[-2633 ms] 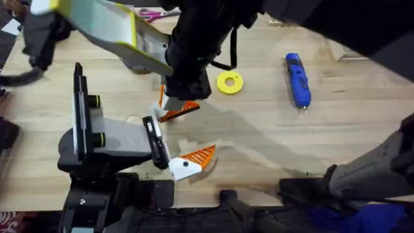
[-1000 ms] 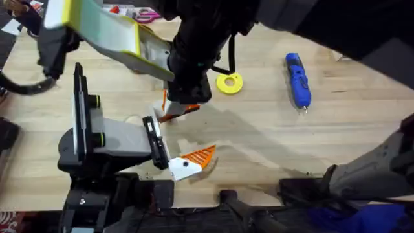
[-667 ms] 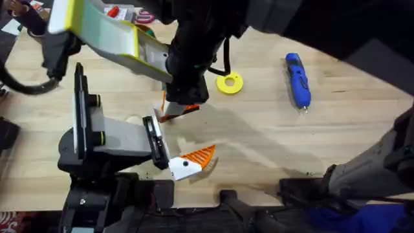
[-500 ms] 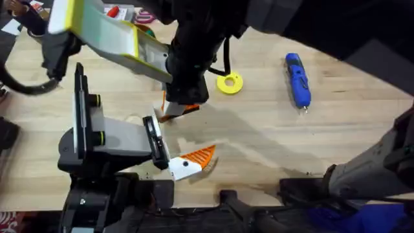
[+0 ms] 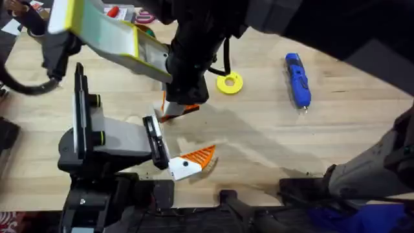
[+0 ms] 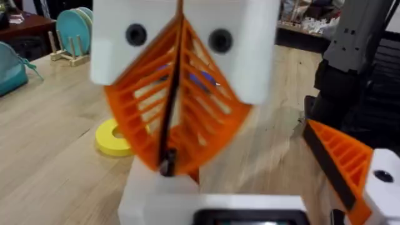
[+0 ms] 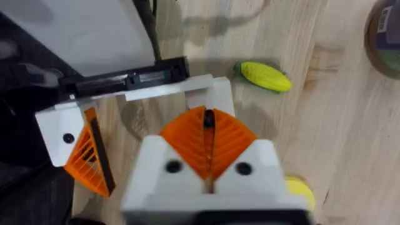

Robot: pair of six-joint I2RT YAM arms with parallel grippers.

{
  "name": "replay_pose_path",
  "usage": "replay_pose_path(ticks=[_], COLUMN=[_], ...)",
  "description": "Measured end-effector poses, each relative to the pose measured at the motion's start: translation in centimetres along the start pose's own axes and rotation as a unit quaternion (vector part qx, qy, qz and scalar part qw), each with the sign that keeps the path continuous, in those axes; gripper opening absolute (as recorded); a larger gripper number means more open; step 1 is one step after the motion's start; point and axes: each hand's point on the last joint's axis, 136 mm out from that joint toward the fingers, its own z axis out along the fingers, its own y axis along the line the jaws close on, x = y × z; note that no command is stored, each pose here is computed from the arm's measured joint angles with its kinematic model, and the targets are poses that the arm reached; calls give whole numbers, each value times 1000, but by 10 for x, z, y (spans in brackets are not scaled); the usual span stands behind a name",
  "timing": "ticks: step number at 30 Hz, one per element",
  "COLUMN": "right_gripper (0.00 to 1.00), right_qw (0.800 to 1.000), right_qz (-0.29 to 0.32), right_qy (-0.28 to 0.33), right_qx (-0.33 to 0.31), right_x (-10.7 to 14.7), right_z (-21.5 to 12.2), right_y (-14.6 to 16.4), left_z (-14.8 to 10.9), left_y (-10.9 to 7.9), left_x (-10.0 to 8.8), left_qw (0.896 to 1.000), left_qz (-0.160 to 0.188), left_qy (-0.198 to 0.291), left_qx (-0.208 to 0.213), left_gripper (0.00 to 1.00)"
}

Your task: Pick up the gripper from the table and insert it into the empty holder that is missing its gripper. Then pick up a screw, insert it into the mounting hole, and use the screwdriver to tighten it. Finally, clean up the table by picking up the vegetable and placing it into the bucket.

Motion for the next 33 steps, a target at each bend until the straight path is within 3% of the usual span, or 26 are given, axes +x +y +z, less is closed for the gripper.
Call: replay_pose_path(ticks=[1, 6, 7, 9, 25, 33], right_gripper=[96, 859, 961, 995, 997, 997], right_qw=[1000, 1000, 1000, 1000, 1000, 1000], right_qz=[2, 2, 0, 1, 3, 26], right_qy=[0, 2, 2, 3, 3, 2], right_qx=[-1, -3, -3, -4, -4, 7], right_x=[0, 0, 1, 1, 2, 14], right_z=[0, 1, 1, 2, 2, -5], right_y=[0, 2, 2, 2, 0, -16], left_z=[0, 0, 0, 0, 0, 0], left_y=[0, 0, 0, 0, 0, 0], left_x=[0, 0, 0, 0, 0, 0], left_qw=[1000, 1000, 1000, 1000, 1000, 1000], left_qz=[0, 2, 3, 4, 5, 5], left_qy=[0, 0, 0, 0, 0, 0], left_qx=[0, 0, 0, 0, 0, 0], left_gripper=[986, 986, 986, 986, 986, 985])
